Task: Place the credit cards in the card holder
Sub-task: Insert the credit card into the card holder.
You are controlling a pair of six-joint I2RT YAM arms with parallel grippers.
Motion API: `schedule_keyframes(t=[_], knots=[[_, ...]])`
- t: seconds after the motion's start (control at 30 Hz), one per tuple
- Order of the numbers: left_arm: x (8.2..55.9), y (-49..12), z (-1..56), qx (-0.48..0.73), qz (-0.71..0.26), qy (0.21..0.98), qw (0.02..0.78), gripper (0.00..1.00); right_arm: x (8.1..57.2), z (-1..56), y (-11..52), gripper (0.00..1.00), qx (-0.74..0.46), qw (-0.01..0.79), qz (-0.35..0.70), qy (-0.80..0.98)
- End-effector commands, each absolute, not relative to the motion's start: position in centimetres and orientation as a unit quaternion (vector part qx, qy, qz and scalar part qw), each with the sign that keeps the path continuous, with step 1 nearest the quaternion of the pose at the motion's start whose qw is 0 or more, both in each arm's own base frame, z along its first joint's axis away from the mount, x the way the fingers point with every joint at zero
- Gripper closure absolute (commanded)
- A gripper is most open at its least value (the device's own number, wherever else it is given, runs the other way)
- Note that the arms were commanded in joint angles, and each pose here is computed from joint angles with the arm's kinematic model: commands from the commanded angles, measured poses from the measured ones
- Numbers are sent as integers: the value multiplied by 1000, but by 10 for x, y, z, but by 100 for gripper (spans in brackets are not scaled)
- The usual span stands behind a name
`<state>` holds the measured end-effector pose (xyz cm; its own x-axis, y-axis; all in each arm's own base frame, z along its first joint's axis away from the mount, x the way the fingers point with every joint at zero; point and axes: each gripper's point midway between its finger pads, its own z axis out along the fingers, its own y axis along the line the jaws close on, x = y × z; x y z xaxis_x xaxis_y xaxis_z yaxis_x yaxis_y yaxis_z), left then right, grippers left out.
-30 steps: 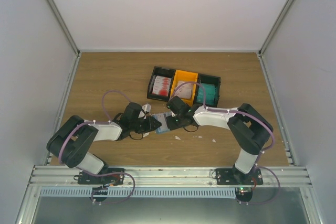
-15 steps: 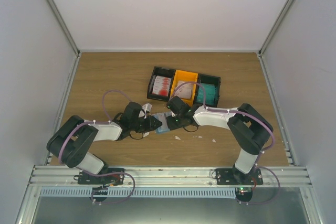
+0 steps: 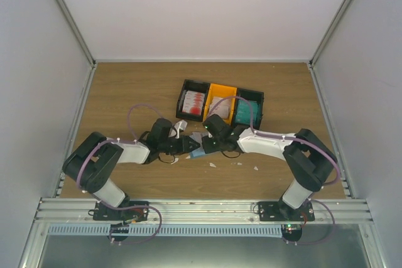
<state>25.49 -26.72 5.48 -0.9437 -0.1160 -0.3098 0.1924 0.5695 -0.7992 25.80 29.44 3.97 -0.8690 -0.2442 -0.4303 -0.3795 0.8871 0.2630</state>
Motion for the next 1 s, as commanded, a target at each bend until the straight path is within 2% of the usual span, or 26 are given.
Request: schedule_keyframes(t=[0.0, 0.2, 0.37, 0.67, 0.87, 0.97], knots=[[267, -283, 74, 59, -496, 846, 187, 68, 271, 60, 280, 81, -123, 242, 162, 949], [272, -294, 83, 75, -518, 832, 182, 58, 285, 89, 247, 74, -57, 299, 156, 940], [281, -305, 81, 82, -524, 829, 177, 54, 292, 102, 218, 70, -18, 323, 155, 934], [292, -328, 84, 94, -533, 823, 172, 50, 295, 87, 183, 64, 9, 305, 145, 941], [304, -352, 81, 96, -525, 827, 176, 46, 292, 68, 172, 55, 35, 275, 173, 945], [310, -356, 71, 91, -511, 836, 177, 44, 295, 71, 165, 47, 45, 279, 173, 944]])
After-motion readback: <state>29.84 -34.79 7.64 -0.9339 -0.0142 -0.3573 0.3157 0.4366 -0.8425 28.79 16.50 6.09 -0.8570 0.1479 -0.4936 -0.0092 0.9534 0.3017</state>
